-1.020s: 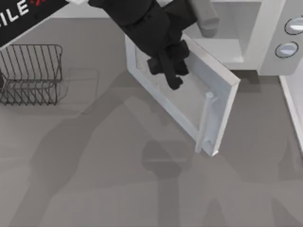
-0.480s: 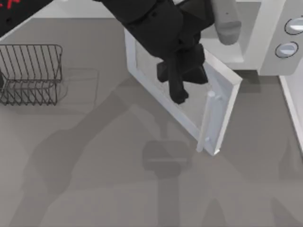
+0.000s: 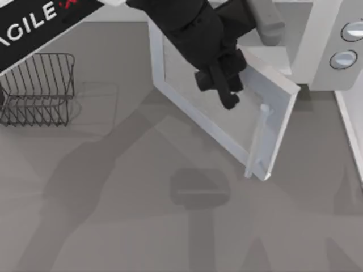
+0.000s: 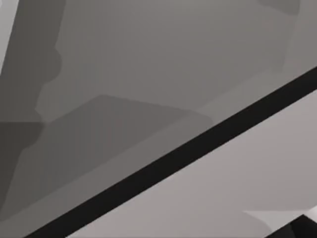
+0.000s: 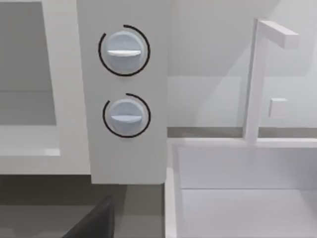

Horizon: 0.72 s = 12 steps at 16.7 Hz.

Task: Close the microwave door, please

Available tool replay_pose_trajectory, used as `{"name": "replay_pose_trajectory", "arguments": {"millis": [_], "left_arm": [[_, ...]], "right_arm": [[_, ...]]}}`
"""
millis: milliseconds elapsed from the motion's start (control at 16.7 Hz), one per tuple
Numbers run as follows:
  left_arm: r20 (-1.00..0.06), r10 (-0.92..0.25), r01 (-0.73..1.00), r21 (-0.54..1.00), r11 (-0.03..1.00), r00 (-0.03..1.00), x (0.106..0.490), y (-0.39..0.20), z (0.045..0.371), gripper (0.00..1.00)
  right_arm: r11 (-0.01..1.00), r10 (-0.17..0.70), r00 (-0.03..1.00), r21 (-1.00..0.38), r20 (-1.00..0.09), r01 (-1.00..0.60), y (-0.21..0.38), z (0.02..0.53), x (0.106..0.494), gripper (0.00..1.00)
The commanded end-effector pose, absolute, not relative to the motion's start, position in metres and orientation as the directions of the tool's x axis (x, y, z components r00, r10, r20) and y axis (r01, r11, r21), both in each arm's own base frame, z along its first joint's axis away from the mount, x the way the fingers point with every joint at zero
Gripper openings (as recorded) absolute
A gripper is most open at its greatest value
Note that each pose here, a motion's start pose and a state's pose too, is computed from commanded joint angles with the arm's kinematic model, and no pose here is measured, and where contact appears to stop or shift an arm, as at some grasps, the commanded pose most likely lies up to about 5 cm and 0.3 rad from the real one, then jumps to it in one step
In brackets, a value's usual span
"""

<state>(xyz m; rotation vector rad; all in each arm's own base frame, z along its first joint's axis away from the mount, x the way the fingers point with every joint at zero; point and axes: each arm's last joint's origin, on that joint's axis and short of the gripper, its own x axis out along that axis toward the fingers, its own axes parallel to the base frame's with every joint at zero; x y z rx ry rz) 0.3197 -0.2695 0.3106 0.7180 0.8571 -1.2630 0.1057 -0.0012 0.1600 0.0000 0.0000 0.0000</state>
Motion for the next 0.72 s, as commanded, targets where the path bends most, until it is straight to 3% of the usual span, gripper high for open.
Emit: {"name": "replay_pose_trajectory", "arguments": {"millis": [360, 720], "left_arm": [[-0.865, -0.494, 0.987, 0.007, 0.162, 0.087, 0.316, -0.275, 0.310, 0.00], [-0.917, -0.389, 0.996, 0.076, 0.041, 0.086, 0.288, -0.326, 0.283, 0.00]], "right_arm": [[1.000, 0.000, 1.000, 0.000, 0.000, 0.000, -0.001, 0.160, 0.106, 1.00], [1.000, 0.000, 1.000, 0.000, 0.000, 0.000, -0.001, 0.160, 0.106, 1.00]]}}
